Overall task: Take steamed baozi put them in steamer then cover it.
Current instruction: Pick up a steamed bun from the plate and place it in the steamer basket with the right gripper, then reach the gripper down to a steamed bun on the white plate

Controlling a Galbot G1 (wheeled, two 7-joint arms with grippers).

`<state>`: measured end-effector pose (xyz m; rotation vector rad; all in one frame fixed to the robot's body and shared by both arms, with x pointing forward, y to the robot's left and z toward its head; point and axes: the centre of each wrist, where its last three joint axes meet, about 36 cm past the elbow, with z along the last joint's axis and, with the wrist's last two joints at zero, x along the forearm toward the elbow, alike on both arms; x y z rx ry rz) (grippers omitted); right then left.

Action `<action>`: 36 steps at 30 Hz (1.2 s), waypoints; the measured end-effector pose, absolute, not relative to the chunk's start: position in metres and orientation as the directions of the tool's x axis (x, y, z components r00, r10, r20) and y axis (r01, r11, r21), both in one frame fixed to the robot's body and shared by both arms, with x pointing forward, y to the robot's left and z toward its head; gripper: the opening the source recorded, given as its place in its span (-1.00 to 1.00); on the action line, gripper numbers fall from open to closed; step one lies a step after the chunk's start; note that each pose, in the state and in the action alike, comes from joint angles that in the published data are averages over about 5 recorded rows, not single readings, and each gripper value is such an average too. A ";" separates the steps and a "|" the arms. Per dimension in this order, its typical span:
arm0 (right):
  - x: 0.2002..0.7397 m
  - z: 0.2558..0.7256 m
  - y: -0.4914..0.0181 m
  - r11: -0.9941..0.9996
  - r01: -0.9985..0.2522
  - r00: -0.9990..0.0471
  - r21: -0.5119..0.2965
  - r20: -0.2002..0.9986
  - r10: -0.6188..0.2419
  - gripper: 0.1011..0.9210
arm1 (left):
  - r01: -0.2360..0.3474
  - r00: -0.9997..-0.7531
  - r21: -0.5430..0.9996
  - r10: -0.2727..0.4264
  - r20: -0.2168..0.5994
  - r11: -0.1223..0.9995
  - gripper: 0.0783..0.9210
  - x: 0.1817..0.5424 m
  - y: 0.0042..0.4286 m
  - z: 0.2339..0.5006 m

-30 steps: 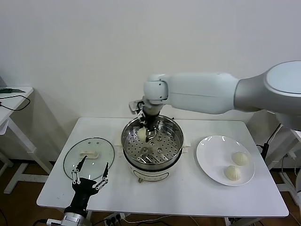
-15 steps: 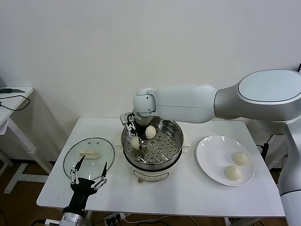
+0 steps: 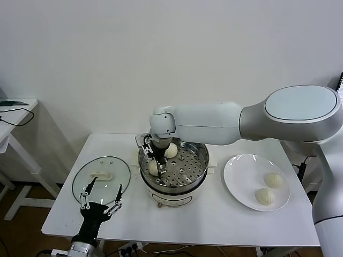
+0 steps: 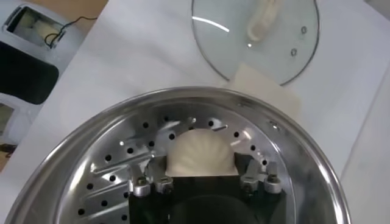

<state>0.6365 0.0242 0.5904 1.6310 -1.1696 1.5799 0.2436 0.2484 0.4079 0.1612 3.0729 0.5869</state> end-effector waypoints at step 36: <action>0.643 0.629 -0.351 -0.202 -0.971 -0.093 -0.127 0.980 -0.174 0.76 | 0.130 -0.991 0.361 0.128 0.029 0.923 0.77 0.237 0.239 0.406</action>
